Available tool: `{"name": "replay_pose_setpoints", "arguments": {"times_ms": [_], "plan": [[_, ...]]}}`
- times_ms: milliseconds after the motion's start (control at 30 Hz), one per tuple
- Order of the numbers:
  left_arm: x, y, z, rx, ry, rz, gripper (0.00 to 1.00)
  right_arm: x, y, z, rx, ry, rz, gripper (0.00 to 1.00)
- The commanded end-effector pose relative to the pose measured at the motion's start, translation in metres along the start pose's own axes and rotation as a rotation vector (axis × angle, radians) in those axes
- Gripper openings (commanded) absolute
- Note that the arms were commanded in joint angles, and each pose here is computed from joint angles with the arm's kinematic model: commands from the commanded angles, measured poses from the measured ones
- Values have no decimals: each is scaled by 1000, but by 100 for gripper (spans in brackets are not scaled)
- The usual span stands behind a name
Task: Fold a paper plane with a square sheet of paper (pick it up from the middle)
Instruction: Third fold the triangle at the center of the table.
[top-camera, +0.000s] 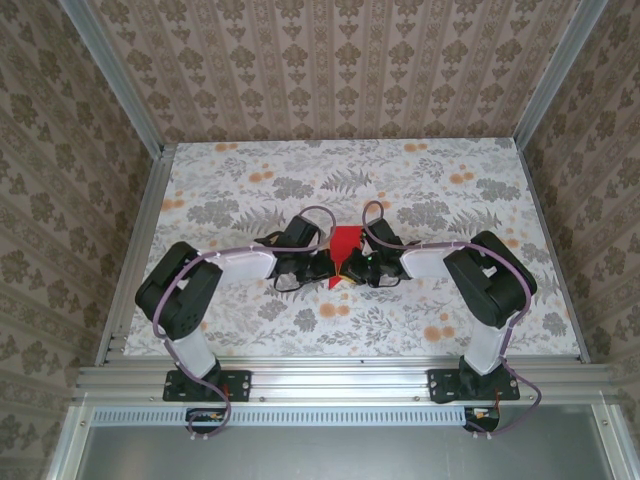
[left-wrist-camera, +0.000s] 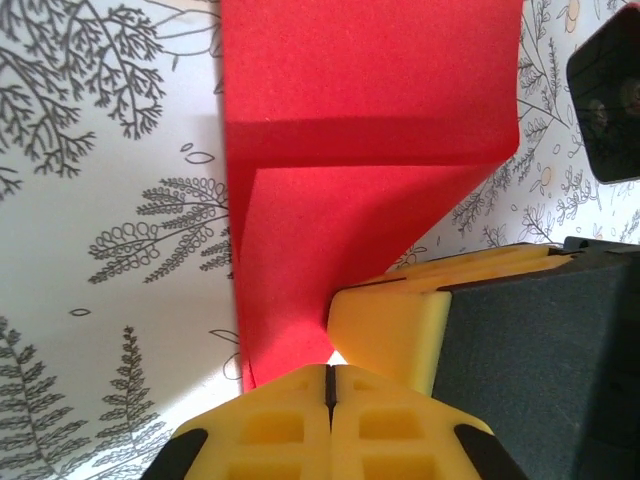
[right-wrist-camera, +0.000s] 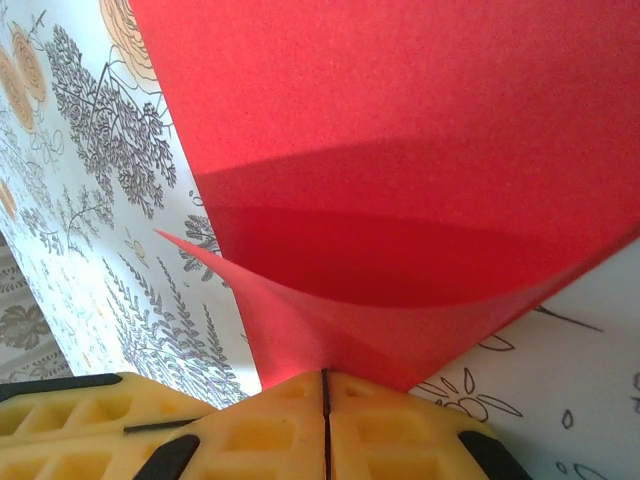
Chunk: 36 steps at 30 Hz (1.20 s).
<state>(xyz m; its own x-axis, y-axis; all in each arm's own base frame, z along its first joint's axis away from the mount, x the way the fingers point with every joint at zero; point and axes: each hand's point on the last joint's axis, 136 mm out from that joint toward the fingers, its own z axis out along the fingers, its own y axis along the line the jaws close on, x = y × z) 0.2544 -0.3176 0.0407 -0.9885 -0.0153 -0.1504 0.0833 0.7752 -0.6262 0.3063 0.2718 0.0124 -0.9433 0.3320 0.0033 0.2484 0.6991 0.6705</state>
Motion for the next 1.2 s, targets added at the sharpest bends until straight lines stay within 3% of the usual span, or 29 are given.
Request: {"name": "replay_pose_setpoints", "arguments": {"times_ms": [0,500,800,1167], "plan": [[3,0,2,6,20,-11,4,7,-49,10,170,14,95,8],[17,25,13,-77,92,-55,0,5,-51,10,176,8,110,7],[22,43,10,-175,113,-51,0,-12,-1,3,-5,-8,10,8],[29,55,12,-232,163,-41,0,-41,-11,0,37,-36,-19,8]]}}
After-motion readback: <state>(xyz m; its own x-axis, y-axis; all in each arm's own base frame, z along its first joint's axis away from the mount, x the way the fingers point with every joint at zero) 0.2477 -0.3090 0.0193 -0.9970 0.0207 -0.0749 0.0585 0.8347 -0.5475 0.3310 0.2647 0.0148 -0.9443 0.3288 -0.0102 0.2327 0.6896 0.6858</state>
